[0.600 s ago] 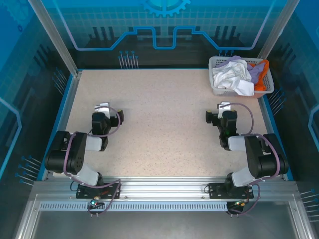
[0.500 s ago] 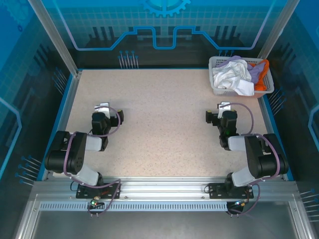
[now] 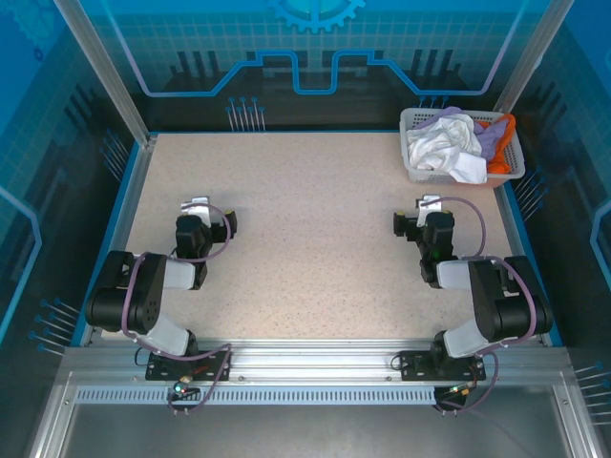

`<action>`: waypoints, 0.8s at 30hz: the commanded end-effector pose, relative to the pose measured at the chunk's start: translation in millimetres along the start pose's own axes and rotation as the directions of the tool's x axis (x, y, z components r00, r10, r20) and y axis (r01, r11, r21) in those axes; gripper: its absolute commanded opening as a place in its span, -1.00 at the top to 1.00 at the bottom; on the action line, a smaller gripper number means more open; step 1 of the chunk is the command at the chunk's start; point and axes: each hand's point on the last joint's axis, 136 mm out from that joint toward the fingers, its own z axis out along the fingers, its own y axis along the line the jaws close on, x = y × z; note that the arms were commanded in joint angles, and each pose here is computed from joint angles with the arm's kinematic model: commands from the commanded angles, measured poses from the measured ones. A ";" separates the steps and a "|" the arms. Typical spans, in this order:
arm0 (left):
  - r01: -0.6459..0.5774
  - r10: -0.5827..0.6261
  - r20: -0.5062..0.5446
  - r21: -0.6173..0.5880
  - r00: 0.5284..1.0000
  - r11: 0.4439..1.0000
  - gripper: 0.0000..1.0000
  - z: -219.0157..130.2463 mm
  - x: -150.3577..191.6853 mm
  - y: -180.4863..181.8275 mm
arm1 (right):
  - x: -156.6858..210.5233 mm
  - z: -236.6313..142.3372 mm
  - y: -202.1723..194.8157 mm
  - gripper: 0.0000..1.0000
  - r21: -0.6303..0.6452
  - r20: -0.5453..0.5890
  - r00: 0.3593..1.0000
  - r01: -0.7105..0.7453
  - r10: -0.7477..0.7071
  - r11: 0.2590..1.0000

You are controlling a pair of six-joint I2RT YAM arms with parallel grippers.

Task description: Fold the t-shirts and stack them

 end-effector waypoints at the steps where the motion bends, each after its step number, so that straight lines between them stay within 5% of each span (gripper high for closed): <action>1: -0.004 0.003 0.038 0.022 0.999 1.000 -0.98 -0.2 -11.8 -4.9 | -7.9 -0.3 1.4 -1.00 -0.004 0.027 1.000 -0.003 0.003 1.000; 10: -0.044 0.045 0.017 -0.049 0.999 0.998 -0.98 -16.2 -46.4 -6.1 | -56.3 -24.2 9.2 -1.00 -0.017 0.024 0.998 0.054 -0.053 0.998; 13: 0.078 -0.068 0.081 -0.139 0.994 0.987 -0.98 -29.6 -102.4 5.6 | -102.1 -48.6 -1.6 -1.00 0.013 0.072 0.997 -0.001 0.000 1.000; 17: 0.164 -0.147 0.096 -0.207 0.984 0.964 -0.98 -36.9 -175.7 11.4 | -140.4 -66.3 -28.8 -1.00 0.068 -0.036 0.995 -0.085 0.088 0.994; 21: 0.239 -0.238 0.030 -0.204 0.971 0.949 -0.98 -31.5 -213.9 13.4 | -166.1 -75.1 -62.6 -1.00 0.155 -0.062 0.940 -0.322 0.335 0.934; 24: 0.449 -0.443 0.082 -0.079 0.893 0.890 -0.98 -33.8 -215.1 16.4 | -181.0 -56.7 -75.2 -0.99 0.061 -0.087 0.856 -0.506 0.510 0.860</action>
